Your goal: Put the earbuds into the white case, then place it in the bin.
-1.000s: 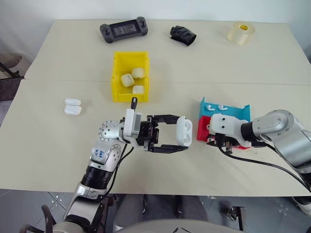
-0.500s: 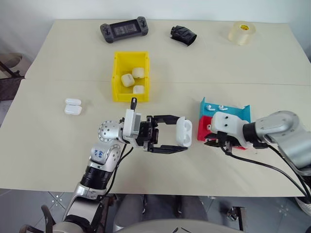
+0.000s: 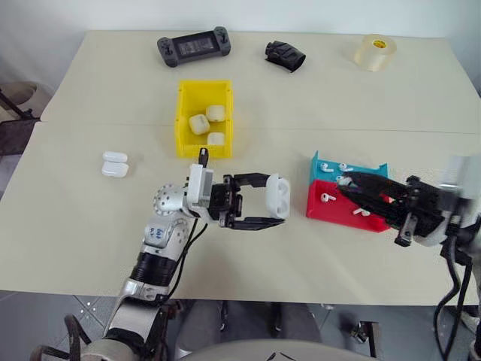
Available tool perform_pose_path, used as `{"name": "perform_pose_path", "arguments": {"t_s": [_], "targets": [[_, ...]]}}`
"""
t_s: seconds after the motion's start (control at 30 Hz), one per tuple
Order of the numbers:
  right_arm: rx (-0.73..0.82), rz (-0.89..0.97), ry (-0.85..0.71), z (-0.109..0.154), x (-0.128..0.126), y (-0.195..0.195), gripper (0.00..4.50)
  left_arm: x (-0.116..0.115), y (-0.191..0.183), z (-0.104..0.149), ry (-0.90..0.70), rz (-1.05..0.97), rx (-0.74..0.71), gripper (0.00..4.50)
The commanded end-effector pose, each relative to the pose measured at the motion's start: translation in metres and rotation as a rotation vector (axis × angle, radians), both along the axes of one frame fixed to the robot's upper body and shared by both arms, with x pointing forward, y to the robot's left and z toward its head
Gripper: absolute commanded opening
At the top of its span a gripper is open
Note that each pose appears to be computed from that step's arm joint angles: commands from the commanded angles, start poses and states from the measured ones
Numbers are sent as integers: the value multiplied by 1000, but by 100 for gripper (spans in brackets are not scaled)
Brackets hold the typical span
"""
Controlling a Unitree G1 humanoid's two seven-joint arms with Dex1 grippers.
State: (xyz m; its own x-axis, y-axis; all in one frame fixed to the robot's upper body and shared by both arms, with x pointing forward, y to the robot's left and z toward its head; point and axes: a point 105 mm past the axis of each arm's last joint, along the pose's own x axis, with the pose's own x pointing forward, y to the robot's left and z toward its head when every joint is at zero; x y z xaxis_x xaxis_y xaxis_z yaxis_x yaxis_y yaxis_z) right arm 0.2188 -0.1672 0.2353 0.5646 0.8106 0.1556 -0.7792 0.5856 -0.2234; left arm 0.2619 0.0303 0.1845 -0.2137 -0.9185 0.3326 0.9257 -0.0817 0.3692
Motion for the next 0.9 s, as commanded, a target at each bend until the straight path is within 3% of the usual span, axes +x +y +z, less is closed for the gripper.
{"name": "perform_pose_path", "arguments": {"t_s": [0.03,0.33,0.9], "targets": [[176,-2,-97,21,-11,19,50,0,-2,10,22,-52,-48,279],[369,23,-142,25,-8,54,50,-1,-11,18,101,-131,-60,279],[416,47,-108,2,-1,76,50,-1,-17,36,169,-133,-118,279]]}}
